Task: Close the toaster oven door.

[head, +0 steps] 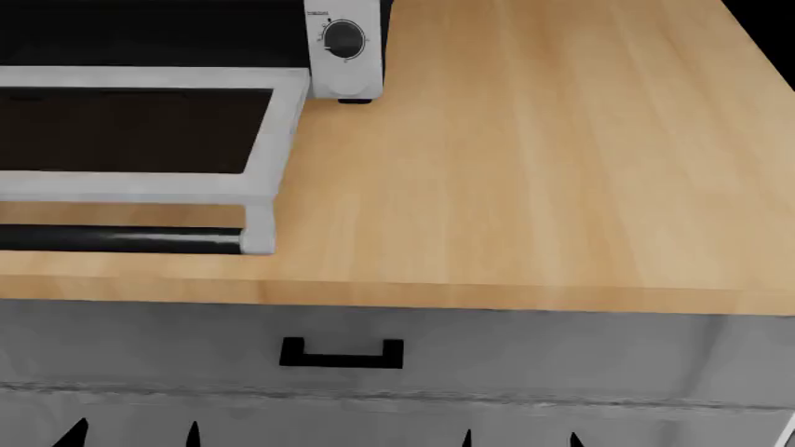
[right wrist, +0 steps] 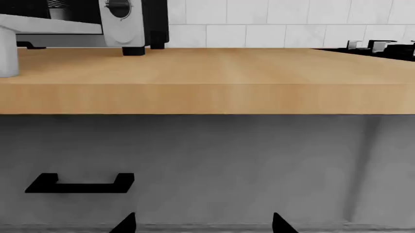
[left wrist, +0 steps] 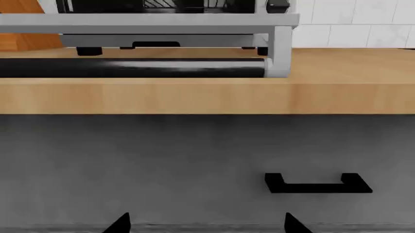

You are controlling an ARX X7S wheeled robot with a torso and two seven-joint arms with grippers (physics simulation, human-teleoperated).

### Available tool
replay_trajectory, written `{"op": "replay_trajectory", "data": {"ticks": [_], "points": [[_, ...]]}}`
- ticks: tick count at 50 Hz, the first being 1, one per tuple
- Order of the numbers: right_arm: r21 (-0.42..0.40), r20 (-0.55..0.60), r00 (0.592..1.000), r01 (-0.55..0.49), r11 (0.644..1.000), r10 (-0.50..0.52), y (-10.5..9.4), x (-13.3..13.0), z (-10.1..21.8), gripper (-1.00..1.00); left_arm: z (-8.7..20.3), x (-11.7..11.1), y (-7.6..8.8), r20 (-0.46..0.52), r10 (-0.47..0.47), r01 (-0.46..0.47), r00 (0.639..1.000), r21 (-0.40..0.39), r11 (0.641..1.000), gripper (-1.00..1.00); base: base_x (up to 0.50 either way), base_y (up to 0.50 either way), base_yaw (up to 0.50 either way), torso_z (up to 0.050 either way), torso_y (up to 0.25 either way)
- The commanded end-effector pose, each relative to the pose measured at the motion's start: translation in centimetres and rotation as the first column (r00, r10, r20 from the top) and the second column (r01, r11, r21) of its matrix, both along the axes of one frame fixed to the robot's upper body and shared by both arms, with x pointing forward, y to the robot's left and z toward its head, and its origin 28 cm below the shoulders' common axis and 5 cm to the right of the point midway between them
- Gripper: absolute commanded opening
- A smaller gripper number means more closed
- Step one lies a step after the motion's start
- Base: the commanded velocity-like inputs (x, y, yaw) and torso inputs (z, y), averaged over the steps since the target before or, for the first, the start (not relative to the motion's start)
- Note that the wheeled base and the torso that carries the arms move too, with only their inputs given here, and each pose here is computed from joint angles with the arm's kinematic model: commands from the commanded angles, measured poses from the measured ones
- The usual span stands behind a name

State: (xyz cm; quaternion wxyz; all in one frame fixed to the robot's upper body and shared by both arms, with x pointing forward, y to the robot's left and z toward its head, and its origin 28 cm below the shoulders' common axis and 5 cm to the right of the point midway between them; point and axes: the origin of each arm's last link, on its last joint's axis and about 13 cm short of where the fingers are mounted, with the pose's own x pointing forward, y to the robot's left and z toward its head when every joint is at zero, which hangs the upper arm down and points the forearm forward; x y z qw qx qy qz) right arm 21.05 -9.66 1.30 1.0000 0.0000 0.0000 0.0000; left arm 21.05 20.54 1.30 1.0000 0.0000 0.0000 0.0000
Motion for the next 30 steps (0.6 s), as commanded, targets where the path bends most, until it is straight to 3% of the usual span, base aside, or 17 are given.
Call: {"op": "replay_trajectory", "data": {"ticks": [1,11,22,30], "points": [[0.0,0.0,1.0,0.013,1.0,-0.013,-0.2,0.0,0.0,1.0,0.0,0.0,0.2,0.0,0.0,0.0,1.0,0.0,1.0,1.0,0.0,0.0,0.0,0.0,0.0],[0.006,0.005,1.0,-0.002,1.0,0.002,0.1,-0.5,-0.1,1.0,0.0,-0.5,-0.2,-0.006,-0.019,0.019,1.0,0.015,1.0,1.0,0.0,0.0,0.0,0.0,0.0],[-0.006,0.042,0.999,-0.007,1.0,0.008,0.1,-1.0,1.4,1.0,5.3,0.7,0.6,0.133,-0.024,0.018,0.991,0.048,0.999,1.0,0.0,0.0,0.0,0.0,0.0],[-0.001,0.047,0.999,-0.008,1.0,0.009,0.1,-1.1,1.6,1.0,5.2,0.4,0.4,0.112,-0.054,0.053,0.992,0.01,0.999,1.0,0.0,0.0,0.0,0.049,0.01]]}}
